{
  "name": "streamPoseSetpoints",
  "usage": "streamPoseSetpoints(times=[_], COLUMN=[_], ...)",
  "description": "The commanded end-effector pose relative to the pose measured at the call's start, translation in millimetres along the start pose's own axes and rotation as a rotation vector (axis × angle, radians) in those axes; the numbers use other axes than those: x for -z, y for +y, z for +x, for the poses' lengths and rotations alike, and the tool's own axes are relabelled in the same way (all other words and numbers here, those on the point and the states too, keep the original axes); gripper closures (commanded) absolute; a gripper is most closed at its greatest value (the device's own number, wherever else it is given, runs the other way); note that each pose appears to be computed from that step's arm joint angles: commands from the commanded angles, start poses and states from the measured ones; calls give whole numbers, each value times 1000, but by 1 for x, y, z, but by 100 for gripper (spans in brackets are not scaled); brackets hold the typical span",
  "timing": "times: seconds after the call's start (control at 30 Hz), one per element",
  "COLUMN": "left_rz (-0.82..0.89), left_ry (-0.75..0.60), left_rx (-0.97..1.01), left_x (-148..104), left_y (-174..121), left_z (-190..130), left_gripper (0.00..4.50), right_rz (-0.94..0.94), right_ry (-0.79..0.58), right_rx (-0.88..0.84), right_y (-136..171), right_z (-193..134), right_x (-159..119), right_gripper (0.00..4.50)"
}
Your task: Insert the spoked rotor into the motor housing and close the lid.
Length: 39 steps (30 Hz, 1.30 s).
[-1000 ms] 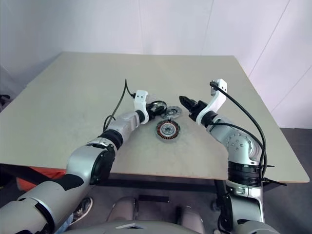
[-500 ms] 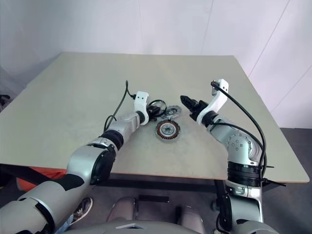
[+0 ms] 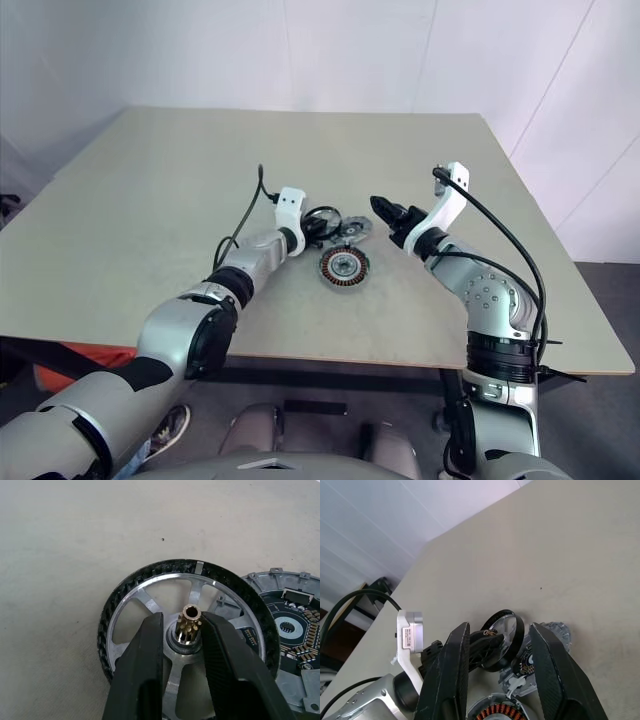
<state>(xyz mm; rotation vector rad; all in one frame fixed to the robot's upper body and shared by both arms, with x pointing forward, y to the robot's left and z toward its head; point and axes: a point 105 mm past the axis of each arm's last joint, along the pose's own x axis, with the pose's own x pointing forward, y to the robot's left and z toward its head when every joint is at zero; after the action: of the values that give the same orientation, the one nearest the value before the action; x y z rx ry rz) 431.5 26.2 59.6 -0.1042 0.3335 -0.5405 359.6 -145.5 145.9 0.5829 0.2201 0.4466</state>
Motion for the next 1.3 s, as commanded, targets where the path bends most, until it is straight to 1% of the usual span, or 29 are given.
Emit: streamPoseSetpoints(times=[0.03, 0.07, 0.17, 0.2, 0.43, 0.5, 0.67, 0.83, 0.93, 1.0, 1.07, 1.13, 1.17, 1.27, 1.3], left_rz=[7, 5, 5, 4, -6, -35, -319, -755, -1045, -1123, -1249, -1351, -1383, -1462, -1474], left_ry=[-54, -58, -61, -59, -63, -78, -208, -388, -464, -486, -481, -456, -433, -352, -327], left_rx=[5, 8, 3, -1, -6, -11, 3, 42, 150, 191, 297, 425, 492, 828, 907], left_x=[-14, -14, -15, -15, -14, -16, -43, -76, -87, -89, -88, -90, -93, -109, -112], left_y=[-1, -1, 0, 1, 2, 4, 20, 55, 68, 71, 65, 51, 41, -6, -19], left_z=[0, 0, 0, 0, -1, -1, -8, -26, -40, -44, -48, -51, -51, -61, -64], left_gripper=[331, 331, 387, 415, 415, 415, 415, 415, 415, 415, 415, 415, 415, 415, 415], right_rz=[-30, -30, -33, -34, -38, -39, -34, -15, -33, -52, -96, -109, -109, -87, -87], right_ry=[-60, -60, -59, -59, -58, -57, -63, -81, -79, -75, -58, -50, -48, -38, -39], right_rx=[-27, -27, -29, -29, -29, -29, -67, -115, -136, -132, -149, -180, -192, -274, -296], right_y=[8, 8, 9, 9, 9, 9, 12, 14, 12, 10, 11, 13, 14, 22, 24], right_z=[-3, -3, -2, -2, -2, -3, -4, -6, -6, -5, -4, -3, -3, -4, -4], right_x=[-15, -15, -15, -15, -16, -16, -17, -15, -8, -6, 0, 4, 5, 6, 6], right_gripper=[242, 242, 242, 242, 242, 242, 242, 242, 242, 242, 242, 242, 242, 242, 242])
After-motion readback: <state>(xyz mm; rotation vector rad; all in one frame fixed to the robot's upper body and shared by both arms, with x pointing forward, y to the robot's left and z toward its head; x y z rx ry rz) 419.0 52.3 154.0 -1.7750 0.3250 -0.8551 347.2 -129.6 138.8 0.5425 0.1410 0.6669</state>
